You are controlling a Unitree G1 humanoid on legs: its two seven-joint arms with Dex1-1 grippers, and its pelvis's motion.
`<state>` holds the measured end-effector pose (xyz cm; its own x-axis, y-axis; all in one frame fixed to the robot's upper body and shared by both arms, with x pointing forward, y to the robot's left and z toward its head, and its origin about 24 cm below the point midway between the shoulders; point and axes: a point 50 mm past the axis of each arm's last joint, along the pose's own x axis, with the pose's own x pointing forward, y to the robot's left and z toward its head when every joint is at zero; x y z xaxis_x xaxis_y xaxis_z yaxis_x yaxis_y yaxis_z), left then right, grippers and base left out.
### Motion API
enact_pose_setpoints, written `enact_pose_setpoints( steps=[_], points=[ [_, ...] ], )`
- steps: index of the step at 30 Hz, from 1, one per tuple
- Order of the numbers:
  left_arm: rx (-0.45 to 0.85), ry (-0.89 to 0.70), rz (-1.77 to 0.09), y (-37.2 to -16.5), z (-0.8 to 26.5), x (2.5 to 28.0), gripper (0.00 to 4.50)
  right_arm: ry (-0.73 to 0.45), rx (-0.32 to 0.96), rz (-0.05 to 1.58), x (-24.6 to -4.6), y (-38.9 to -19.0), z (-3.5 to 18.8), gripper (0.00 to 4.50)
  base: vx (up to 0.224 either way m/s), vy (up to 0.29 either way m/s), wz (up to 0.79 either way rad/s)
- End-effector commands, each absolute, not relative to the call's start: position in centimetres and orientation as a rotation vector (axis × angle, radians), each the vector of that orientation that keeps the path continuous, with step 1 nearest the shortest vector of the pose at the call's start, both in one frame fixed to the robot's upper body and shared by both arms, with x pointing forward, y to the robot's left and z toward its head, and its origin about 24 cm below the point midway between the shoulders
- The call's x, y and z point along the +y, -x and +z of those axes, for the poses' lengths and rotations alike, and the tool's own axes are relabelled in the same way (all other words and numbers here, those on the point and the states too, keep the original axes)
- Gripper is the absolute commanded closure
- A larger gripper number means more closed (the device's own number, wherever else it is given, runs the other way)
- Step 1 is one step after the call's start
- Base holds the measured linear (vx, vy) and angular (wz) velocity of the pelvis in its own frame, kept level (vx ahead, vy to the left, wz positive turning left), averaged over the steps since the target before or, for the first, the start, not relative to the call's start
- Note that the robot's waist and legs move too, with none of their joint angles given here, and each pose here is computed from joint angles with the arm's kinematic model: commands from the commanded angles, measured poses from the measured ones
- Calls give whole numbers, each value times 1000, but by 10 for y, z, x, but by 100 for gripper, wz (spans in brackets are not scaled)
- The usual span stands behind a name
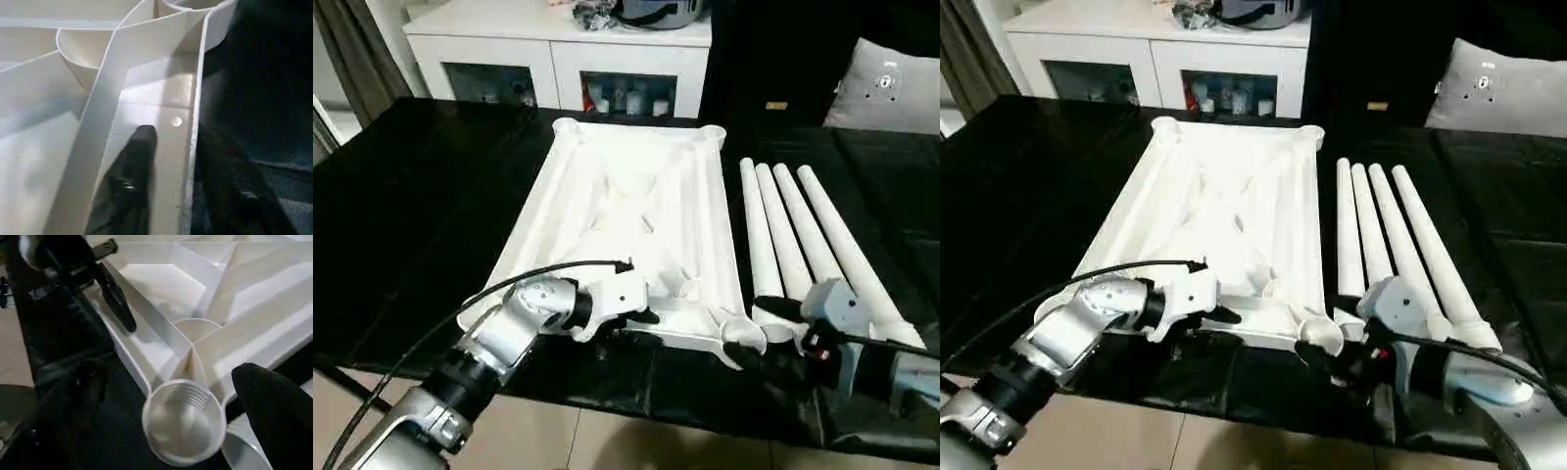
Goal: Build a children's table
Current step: Move table base
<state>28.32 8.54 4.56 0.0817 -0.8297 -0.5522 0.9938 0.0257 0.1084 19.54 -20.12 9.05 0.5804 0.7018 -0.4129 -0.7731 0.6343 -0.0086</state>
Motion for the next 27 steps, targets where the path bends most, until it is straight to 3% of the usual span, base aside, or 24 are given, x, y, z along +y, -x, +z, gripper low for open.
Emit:
enact_pose_setpoints(
  steps=[1,2,9,15,19,27],
  points=[
    [409,-567,-1438,-286,42,89,316,200,387,885,-199,-194,93,0,0,0,0],
    [411,-566,-1435,-286,42,89,341,200,387,884,-199,-195,92,0,0,0,0],
    [429,-517,-1377,-289,42,99,398,191,364,879,-198,-199,94,0,0,0,0],
    [420,-498,-1282,-286,46,128,444,121,308,847,-193,-209,96,0,0,0,0],
    [421,-523,-1248,-287,46,136,450,103,302,847,-190,-213,97,0,0,0,0],
    [285,-564,-1270,-288,53,137,450,-3,257,785,-183,-229,102,0,0,0,0]
  ],
)
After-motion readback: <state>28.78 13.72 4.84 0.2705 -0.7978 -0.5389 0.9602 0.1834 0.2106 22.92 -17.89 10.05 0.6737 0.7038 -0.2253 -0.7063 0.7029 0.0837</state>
